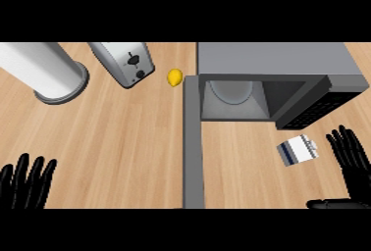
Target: Pick up the milk, place it into the microwave and close the microwave
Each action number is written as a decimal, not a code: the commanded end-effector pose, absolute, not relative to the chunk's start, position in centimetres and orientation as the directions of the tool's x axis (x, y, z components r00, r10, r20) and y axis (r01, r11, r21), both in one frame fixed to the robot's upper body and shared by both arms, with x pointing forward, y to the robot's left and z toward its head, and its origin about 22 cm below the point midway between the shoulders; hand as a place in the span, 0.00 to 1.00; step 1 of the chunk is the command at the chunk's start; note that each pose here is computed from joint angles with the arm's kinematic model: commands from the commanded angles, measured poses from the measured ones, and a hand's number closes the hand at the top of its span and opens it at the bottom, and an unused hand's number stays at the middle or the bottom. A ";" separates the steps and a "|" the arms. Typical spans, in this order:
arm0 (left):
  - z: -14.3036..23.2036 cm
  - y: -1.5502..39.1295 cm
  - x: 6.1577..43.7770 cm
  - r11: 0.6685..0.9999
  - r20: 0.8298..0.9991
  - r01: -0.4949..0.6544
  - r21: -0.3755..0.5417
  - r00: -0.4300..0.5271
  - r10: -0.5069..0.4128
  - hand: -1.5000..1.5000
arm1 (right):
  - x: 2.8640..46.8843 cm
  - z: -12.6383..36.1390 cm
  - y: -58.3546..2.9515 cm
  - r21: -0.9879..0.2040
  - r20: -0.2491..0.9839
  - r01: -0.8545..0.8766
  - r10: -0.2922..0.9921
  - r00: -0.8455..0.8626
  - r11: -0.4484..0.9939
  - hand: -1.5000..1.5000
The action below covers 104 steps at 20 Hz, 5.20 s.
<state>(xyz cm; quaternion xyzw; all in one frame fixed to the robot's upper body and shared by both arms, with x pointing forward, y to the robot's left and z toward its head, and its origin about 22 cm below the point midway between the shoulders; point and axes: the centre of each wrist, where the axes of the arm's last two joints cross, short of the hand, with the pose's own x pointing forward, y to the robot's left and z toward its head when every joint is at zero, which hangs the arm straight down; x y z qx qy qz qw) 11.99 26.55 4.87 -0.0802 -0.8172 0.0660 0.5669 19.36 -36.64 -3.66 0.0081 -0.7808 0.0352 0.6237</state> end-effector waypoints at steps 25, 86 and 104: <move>3.1 27.3 8.5 0.978 0.915 0.055 -0.202 -0.345 0.209 0.00 | 21.4 -14.0 -38.5 -0.131 0.967 0.023 0.133 -0.218 0.991 0.00; 3.5 26.8 6.9 0.968 0.919 0.109 -0.226 -0.306 0.249 0.00 | 24.6 -12.4 -24.5 -0.116 0.915 0.239 0.197 -0.353 0.964 1.00; 1.9 26.9 7.1 0.970 0.911 0.046 -0.238 -0.337 0.239 0.00 | 22.2 -2.1 -18.8 0.072 0.904 0.115 -0.016 -0.428 0.991 1.00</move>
